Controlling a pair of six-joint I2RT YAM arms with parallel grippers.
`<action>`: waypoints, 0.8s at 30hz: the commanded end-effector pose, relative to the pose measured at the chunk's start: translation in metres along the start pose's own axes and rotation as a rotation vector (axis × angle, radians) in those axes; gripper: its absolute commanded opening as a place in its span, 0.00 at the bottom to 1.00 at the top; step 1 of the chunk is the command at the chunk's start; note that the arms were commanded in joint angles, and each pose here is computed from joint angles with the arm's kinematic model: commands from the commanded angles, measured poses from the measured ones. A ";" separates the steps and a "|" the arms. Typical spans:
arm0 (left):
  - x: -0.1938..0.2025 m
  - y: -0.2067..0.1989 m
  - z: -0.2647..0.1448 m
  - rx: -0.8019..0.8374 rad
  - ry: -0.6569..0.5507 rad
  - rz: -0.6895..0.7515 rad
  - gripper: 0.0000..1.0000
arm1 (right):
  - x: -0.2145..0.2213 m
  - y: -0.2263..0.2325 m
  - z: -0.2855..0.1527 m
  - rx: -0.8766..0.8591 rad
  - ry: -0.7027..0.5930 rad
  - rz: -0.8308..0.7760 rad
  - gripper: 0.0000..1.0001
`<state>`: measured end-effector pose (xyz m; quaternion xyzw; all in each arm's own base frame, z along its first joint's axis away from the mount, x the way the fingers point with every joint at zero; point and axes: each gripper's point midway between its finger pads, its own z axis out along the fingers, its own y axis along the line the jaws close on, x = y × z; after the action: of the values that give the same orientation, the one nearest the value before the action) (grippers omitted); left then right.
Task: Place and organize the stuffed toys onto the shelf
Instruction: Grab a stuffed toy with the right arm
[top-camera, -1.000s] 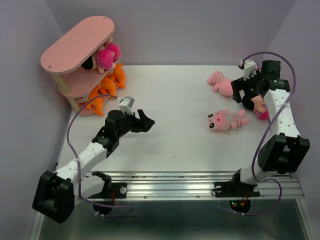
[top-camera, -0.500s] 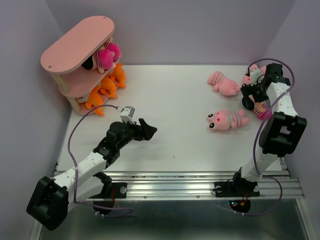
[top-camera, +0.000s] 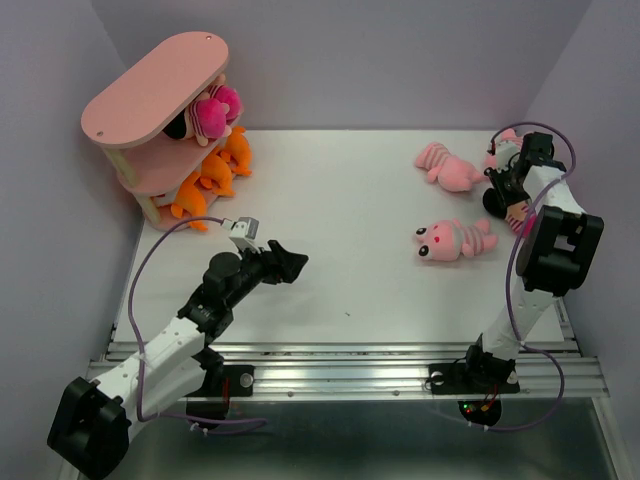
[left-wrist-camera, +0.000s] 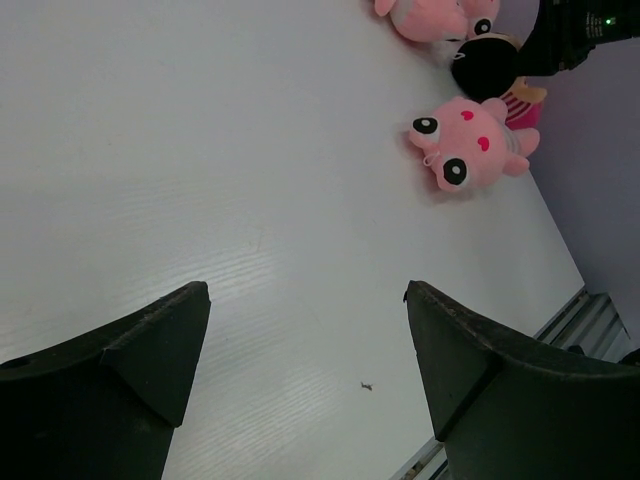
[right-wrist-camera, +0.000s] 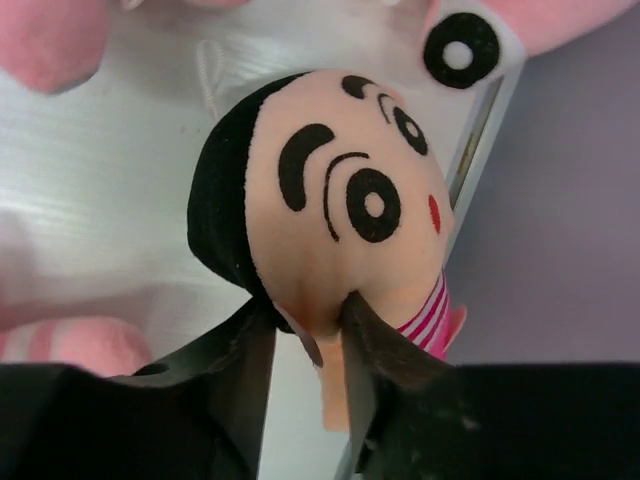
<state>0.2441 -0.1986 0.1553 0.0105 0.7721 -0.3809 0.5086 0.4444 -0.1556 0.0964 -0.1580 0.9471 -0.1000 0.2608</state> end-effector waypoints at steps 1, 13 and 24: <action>-0.010 -0.005 -0.005 0.016 -0.049 0.017 0.90 | -0.004 -0.008 0.015 0.061 -0.039 0.028 0.27; -0.023 -0.024 -0.011 0.107 -0.096 0.062 0.90 | -0.052 0.006 -0.064 -0.035 -0.267 0.108 0.01; -0.045 -0.072 0.003 0.219 -0.107 0.196 0.90 | -0.115 0.168 -0.157 -0.742 -0.374 0.172 0.01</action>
<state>0.2365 -0.2139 0.1750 0.0714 0.7520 -0.3905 0.5262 0.4486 -0.0396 0.2223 -0.1473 0.8909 0.1234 0.4116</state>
